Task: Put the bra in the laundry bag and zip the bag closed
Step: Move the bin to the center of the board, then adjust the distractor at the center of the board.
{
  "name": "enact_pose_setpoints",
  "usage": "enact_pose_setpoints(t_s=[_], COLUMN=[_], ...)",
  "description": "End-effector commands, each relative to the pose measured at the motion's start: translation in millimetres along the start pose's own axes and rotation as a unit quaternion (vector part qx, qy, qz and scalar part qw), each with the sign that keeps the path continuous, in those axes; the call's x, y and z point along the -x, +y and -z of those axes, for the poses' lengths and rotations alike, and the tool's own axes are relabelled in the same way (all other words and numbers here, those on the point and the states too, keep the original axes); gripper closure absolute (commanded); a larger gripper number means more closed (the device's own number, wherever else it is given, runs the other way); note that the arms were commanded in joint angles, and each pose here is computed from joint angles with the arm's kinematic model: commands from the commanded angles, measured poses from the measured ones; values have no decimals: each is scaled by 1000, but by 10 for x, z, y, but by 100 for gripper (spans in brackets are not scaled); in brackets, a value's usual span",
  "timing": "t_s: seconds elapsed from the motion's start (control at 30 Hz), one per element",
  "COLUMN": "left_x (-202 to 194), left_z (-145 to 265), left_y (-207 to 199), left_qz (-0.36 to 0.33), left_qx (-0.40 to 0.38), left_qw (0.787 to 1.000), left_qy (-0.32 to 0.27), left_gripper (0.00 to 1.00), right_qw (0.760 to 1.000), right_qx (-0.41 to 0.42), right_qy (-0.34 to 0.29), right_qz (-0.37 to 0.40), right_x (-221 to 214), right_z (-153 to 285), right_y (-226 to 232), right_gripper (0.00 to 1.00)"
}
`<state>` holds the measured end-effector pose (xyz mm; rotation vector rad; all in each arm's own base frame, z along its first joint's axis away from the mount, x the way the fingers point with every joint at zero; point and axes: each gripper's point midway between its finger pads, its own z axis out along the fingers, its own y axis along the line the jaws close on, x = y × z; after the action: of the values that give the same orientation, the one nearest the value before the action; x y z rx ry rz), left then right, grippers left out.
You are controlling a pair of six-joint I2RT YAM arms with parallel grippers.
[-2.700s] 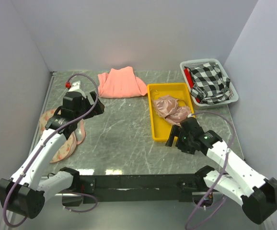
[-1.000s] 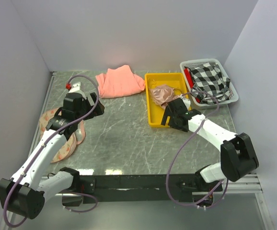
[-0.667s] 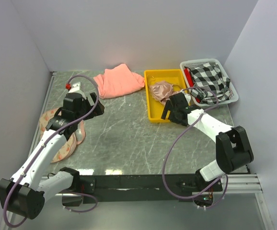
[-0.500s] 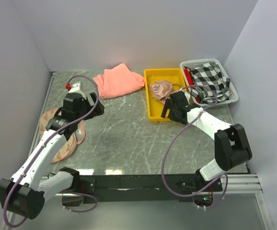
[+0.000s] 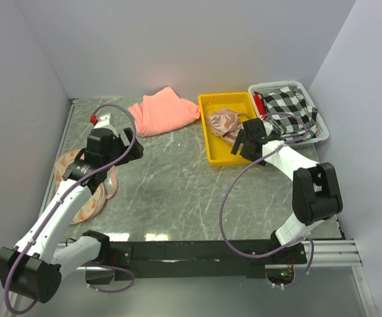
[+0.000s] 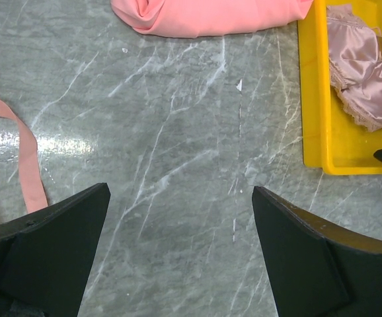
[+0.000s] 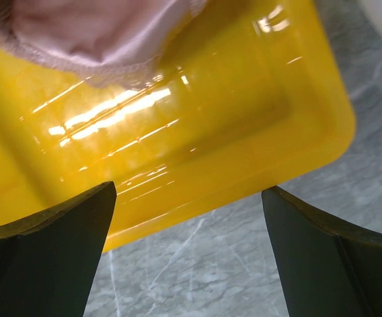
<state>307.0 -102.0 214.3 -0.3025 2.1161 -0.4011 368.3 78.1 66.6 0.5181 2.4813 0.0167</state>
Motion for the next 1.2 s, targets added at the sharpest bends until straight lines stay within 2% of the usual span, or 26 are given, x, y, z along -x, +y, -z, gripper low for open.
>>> enact_pose_setpoints(t_s=[0.0, 0.13, 0.23, 0.37, 0.5, 0.6, 0.63, 0.7, 0.8, 0.87, 0.9, 0.93, 0.97, 1.0, 1.03, 1.1, 1.17], left_x=[55, 47, 61, 65, 99, 169, 78, 133, 397, 541, 340, 568, 569, 359, 467, 389, 424], left_z=[24, 17, 14, -31, -197, -451, -653, -927, -1258, -1430, -1721, -1797, -1919, -2162, -2235, -2450, -2488], left_y=[-20, -8, 23, 22, -179, -523, -534, -638, -762, -921, -862, -1021, -1049, -952, -997, -889, -851], left_qz=[0, 1, 3, 7, 28, 37, 43, 48, 60, 62, 63, 63, 65, 72, 77, 80, 77], left_qx=[-6, -2, 6, 9, -28, -101, -98, -104, -115, -134, -117, -130, -131, -109, -107, -79, -56], left_qw=[1000, 1000, 1000, 1000, 999, 994, 994, 993, 991, 989, 991, 989, 989, 991, 991, 993, 995], left_qy=[-13, -13, -17, -16, -9, -2, 21, 30, -21, -23, 15, 2, 7, 37, 28, 31, 28], left_gripper=[3, 3, 3, 3, 3, 3, 3, 3, 3, 3, 3, 3, 3, 3, 3, 3, 3], right_qw=[1000, 999, 996, 979, 955, 945, 944, 939, 938, 936, 936, 936, 937, 938, 939, 938, 939], right_qx=[7, 42, 73, 193, 287, 320, 325, 338, 339, 346, 345, 345, 342, 339, 336, 338, 336], right_qy=[-20, -22, -39, -59, -29, -18, -13, -11, -3, -3, 0, 1, 1, 3, 3, 2, 0], right_qz=[-1, 1, 11, 38, 65, 61, 61, 64, 67, 70, 71, 73, 75, 77, 76, 77, 74], right_x=[172, 131, 115, 66, -83, -46, -41, 0, -11, -18, -43, -53, -58, -84, -87, -124, -140], right_z=[28, 165, 470, 1067, 1388, 1462, 1440, 1480, 1449, 1456, 1444, 1444, 1436, 1432, 1431, 1450, 1447], right_y=[36, 112, 200, 602, 1075, 1313, 1372, 1458, 1492, 1510, 1499, 1492, 1476, 1457, 1434, 1390, 1362], right_gripper=[0, 0, 0, 0, 0, 0, 0, 0, 0, 0, 0, 0, 0, 0, 0, 0, 0])
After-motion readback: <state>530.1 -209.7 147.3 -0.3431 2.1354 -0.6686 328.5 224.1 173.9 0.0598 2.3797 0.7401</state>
